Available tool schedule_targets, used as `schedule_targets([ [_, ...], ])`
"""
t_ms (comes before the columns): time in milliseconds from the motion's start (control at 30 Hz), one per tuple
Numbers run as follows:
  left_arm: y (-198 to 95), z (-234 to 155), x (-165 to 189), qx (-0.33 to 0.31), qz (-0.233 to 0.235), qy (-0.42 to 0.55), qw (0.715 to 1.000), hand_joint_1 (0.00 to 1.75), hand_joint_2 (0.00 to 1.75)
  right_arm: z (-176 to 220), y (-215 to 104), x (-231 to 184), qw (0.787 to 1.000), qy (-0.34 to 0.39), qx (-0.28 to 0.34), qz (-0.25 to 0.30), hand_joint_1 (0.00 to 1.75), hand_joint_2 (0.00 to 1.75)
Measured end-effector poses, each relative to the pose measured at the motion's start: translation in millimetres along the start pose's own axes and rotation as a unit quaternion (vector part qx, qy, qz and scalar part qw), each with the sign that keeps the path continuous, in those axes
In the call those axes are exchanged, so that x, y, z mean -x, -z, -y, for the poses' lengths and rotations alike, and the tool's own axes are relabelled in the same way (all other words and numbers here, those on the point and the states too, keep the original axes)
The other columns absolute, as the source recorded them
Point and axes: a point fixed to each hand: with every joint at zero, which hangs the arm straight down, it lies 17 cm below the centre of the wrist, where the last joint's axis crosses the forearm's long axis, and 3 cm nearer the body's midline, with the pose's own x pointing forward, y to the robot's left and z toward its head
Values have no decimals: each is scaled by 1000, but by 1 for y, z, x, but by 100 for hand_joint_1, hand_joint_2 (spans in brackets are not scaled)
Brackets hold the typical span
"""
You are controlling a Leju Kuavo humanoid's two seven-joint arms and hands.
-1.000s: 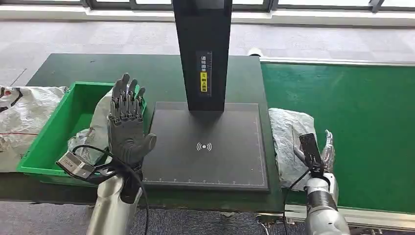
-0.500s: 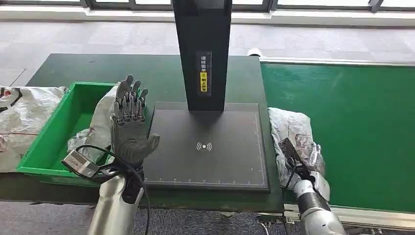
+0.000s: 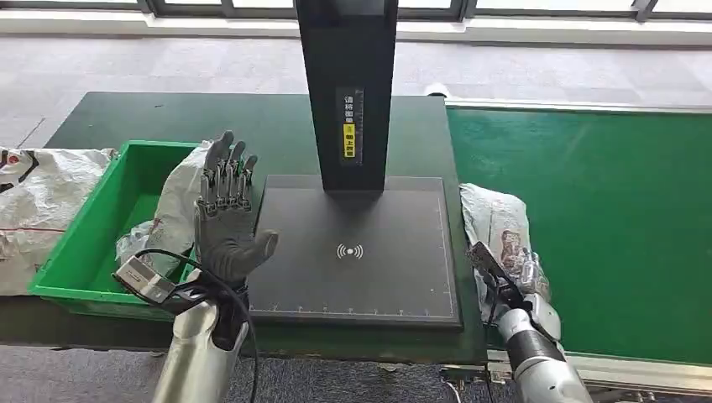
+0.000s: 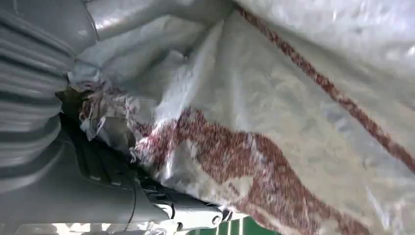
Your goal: Moved the parcel from conveyor to table for the left to box.
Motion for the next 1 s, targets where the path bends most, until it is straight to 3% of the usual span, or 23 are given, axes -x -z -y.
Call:
schedule_targets([
  [233,-2,-2,4,-6,-5,9,1000,0,175,5,1,-10,1000,1,13,25,175,175],
  [567,-9,-7,8,-15,-15,19,1000,0,175,47,-5,-40,985,46,132,102,175,175],
  [733,-13,-9,10,-20,-20,25,999,0,175,85,-21,-59,958,46,234,159,175,175],
  [867,-13,-11,10,-25,-20,25,999,0,175,124,-51,-92,918,51,318,234,175,175],
  [1000,-14,-13,10,-29,-20,26,999,0,175,164,-81,-97,884,77,392,244,175,175],
])
